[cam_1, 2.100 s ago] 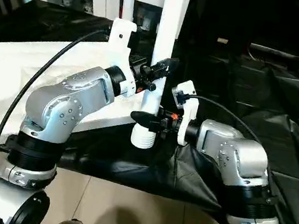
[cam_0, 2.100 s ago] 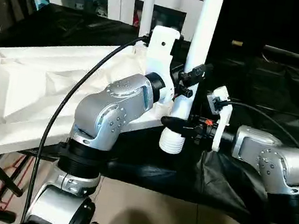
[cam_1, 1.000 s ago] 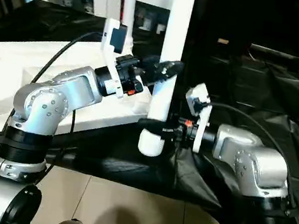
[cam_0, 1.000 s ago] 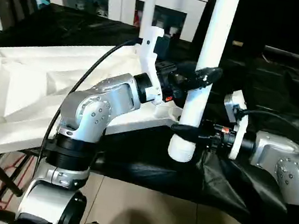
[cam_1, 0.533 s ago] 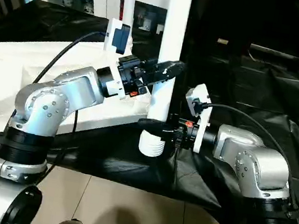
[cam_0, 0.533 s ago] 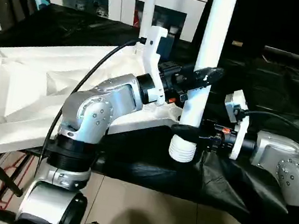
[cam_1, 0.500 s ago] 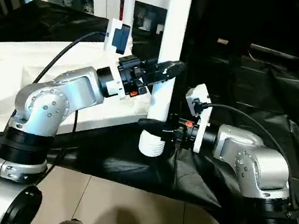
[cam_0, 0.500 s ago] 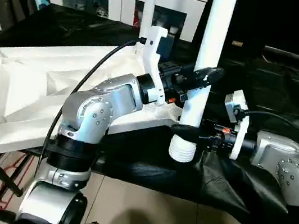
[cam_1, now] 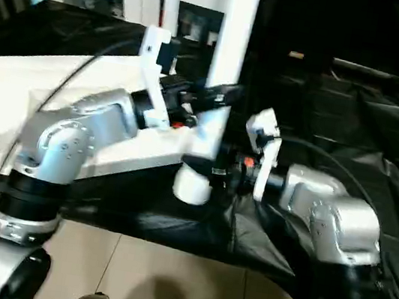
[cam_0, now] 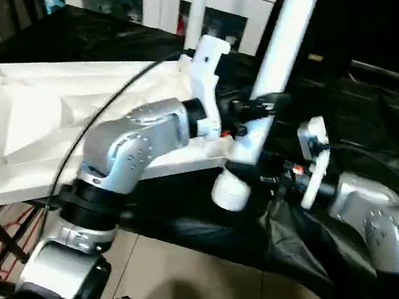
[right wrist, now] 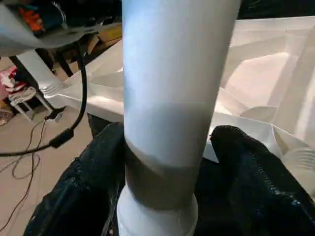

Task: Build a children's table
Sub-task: Insert table leg to table base

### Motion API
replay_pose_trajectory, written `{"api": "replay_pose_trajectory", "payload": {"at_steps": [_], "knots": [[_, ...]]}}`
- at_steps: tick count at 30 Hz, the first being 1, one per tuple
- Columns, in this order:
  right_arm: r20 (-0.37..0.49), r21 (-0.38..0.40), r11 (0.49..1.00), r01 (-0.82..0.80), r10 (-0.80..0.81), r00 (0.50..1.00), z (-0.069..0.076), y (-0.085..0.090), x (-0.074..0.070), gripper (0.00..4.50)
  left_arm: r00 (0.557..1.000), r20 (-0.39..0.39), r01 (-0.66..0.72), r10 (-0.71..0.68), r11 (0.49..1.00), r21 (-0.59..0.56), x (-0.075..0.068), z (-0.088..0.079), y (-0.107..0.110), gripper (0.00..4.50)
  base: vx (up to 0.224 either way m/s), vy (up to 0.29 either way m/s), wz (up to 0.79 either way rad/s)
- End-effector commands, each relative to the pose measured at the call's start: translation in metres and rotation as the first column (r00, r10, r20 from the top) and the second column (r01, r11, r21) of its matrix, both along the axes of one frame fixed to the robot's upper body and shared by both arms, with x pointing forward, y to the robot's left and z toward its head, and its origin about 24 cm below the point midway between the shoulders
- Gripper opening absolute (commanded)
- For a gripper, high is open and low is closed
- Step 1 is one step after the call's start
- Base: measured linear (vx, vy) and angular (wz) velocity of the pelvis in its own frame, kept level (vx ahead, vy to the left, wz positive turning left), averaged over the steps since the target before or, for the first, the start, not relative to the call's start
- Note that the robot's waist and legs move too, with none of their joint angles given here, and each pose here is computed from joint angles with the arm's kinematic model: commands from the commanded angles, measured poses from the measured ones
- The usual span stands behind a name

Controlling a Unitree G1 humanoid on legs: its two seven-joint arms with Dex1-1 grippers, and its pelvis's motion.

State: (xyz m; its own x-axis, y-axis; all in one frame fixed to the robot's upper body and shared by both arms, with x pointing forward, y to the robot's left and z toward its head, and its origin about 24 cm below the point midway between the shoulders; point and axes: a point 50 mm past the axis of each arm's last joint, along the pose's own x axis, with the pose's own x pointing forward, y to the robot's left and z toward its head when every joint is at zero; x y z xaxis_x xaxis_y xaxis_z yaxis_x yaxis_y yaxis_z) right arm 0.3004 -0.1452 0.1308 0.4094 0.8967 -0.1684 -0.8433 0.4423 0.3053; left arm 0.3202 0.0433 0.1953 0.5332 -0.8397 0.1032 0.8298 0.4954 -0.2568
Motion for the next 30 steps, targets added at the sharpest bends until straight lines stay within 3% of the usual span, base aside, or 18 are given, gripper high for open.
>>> {"api": "replay_pose_trajectory", "payload": {"at_steps": [1, 27, 30], "knots": [[0.002, -0.001, 1.0, 0.028, -0.028, 1.0, 0.003, -0.003, 0.002, 3.01, 0.999, 0.037, 0.0, 0.0, 1.0, 0.004, -0.002, 0.004, -0.001, 1.82, 0.0, 0.0, 0.0], [-0.035, -0.062, 0.997, -0.049, 0.046, 0.998, -0.007, 0.005, 0.001, 3.01, 0.995, 0.061, 0.074, -0.076, 0.997, 0.031, -0.011, 0.003, -0.009, 1.82, 0.0, 0.0, 0.0], [-0.035, -0.06, 0.997, -0.053, 0.051, 0.998, -0.007, 0.006, 0.0, 2.75, 0.995, 0.06, 0.077, -0.078, 0.997, 0.03, -0.011, 0.003, -0.008, 1.82, 0.0, 0.0, 0.0]]}}
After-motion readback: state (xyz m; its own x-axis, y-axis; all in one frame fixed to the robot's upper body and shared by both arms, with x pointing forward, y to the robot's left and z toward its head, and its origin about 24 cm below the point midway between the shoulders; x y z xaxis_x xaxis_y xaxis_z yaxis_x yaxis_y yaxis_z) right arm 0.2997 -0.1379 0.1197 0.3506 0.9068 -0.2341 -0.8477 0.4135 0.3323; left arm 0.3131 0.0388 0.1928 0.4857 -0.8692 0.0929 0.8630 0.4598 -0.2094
